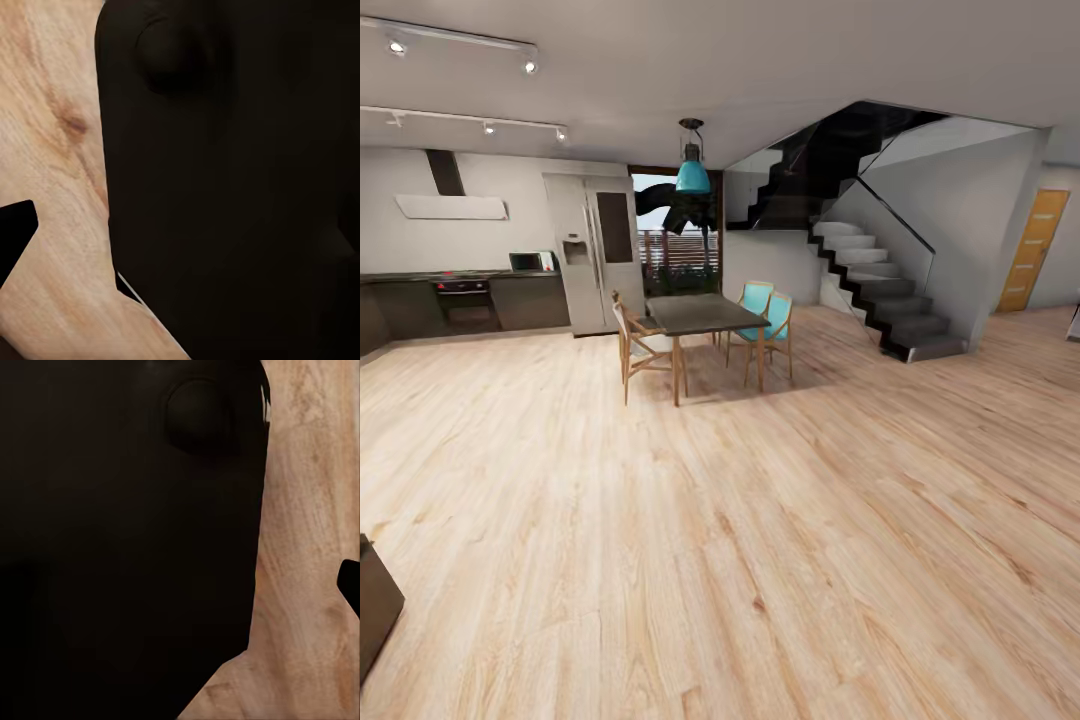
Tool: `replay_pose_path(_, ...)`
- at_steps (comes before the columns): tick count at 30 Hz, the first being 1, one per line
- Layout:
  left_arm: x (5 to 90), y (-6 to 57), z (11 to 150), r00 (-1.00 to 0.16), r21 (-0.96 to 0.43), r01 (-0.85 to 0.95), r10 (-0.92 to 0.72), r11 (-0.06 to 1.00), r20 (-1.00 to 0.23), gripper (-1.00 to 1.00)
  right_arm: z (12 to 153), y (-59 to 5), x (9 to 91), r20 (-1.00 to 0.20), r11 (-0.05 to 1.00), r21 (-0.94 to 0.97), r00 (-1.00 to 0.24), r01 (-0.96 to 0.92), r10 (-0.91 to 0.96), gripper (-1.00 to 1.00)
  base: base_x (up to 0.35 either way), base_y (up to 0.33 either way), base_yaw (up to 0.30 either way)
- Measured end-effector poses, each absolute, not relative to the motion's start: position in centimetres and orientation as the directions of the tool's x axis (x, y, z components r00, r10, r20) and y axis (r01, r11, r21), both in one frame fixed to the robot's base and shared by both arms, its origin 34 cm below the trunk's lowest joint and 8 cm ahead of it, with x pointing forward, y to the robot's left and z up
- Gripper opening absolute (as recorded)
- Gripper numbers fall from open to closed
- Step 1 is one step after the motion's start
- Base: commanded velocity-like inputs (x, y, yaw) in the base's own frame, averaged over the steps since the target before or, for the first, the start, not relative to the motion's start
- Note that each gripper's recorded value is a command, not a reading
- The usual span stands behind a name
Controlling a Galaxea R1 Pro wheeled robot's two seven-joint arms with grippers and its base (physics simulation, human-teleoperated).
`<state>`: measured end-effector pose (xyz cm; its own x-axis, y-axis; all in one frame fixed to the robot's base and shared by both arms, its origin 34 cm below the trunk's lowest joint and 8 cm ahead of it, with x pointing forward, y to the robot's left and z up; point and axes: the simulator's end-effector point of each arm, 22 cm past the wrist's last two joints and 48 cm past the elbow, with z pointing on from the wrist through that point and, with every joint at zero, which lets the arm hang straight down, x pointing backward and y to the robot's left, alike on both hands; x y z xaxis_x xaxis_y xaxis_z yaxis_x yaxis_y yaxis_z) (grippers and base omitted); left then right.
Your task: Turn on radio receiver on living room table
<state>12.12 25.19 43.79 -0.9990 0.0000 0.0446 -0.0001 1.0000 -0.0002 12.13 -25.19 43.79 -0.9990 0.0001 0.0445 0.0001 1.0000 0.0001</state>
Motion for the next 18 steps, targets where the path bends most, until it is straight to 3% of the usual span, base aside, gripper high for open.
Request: replay_pose_path(18, 10.6, 18.9, 44.1, -0.998, -0.081, -0.006, -0.002, 0.997, 0.06, 1.0, 43.8, -20.9, 16.2, -0.011, 0.999, 0.054, -1.0, 0.0, 0.001, 1.0, 0.0, 0.0, 0.0)
